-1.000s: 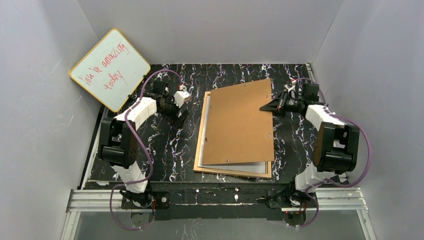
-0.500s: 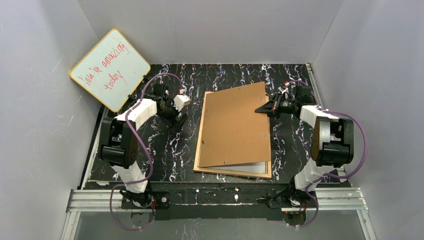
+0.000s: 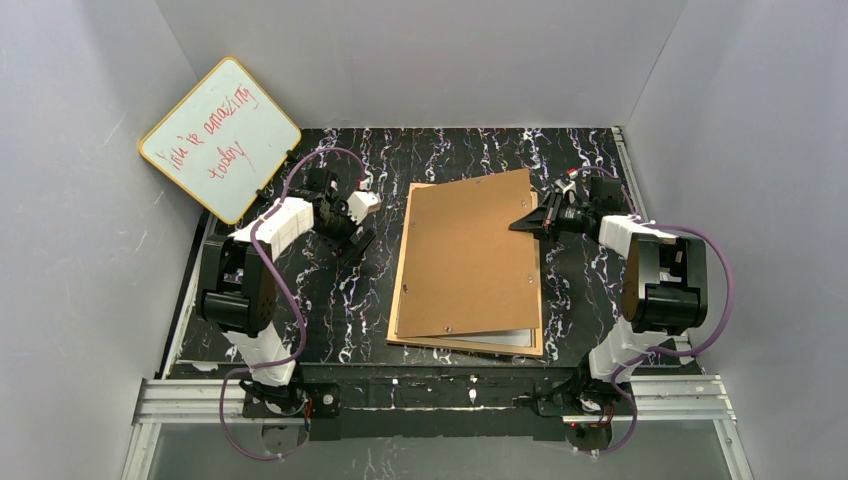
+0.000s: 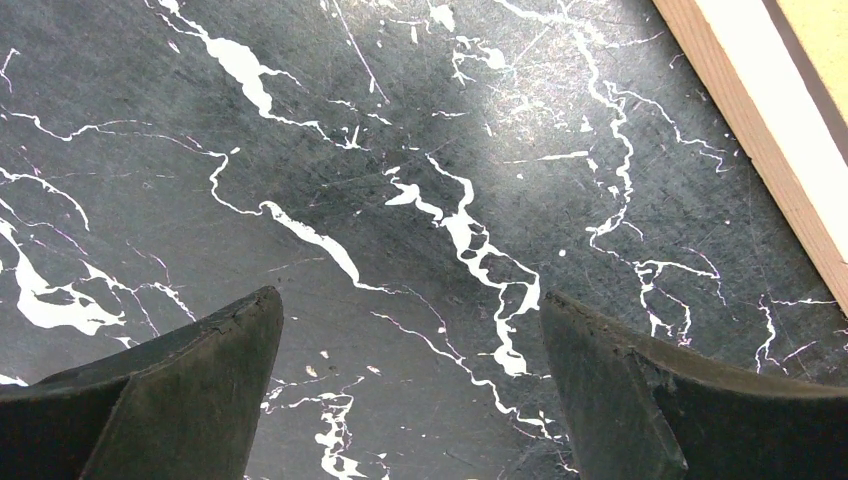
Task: Put the photo into the frame
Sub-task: Turn over the photo frame item on the photo frame.
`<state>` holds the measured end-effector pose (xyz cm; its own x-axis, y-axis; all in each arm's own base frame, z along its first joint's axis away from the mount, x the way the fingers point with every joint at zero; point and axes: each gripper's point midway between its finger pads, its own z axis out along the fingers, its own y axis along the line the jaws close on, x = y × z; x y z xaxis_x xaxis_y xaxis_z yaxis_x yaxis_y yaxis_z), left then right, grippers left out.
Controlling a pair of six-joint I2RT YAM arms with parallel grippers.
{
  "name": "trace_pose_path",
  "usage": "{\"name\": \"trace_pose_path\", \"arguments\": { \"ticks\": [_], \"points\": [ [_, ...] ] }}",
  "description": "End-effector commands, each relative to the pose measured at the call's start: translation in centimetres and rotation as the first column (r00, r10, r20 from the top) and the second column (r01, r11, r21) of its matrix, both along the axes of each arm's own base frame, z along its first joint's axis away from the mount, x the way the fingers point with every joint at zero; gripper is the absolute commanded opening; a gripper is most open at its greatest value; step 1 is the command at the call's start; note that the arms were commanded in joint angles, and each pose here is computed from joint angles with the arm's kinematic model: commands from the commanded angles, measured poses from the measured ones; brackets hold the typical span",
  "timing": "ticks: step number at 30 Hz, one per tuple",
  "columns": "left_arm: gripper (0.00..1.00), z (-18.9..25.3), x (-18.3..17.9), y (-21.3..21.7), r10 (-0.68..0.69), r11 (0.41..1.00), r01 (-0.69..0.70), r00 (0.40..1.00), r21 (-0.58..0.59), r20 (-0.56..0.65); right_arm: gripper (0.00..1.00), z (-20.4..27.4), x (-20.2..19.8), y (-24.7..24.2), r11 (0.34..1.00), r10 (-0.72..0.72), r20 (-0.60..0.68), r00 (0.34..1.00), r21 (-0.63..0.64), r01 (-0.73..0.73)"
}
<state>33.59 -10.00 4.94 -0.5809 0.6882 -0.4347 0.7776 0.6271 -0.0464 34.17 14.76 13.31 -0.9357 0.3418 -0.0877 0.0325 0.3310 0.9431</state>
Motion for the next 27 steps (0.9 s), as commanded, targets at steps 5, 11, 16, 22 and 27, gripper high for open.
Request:
{"name": "trace_pose_path", "arguments": {
  "ticks": [5, 11, 16, 22, 27],
  "points": [
    [0.98, 1.2, -0.9, 0.2, -0.016, 1.0, 0.016, 1.0, 0.008, 0.011, 0.01, 1.0, -0.5, -0.2, 0.999, 0.016, 0.033, 0.999, 0.036, -0.017],
    [0.98, 1.2, -1.0, 0.2, -0.018, 1.0, 0.018, 1.0, 0.013, 0.009, 0.01, 1.4, -0.3, -1.3, 0.999, -0.02, 0.058, 0.998, 0.03, 0.018],
    [0.98, 1.3, -0.9, 0.3, -0.018, 1.0, 0.017, 1.0, 0.013, 0.015, 0.01, 1.4, -0.2, -1.4, 0.999, -0.021, 0.057, 0.998, 0.048, 0.018],
    [0.98, 1.2, -1.0, 0.3, -0.019, 1.0, 0.019, 1.0, 0.013, 0.01, 0.01, 1.7, -0.1, -1.3, 0.998, -0.014, 0.072, 0.997, 0.065, 0.009],
    [0.98, 1.1, -1.0, 0.3, -0.02, 1.0, 0.02, 1.0, 0.015, 0.003, 0.01, 1.8, 0.0, -1.2, 0.997, -0.008, 0.069, 0.998, 0.079, 0.003]
  ]
}}
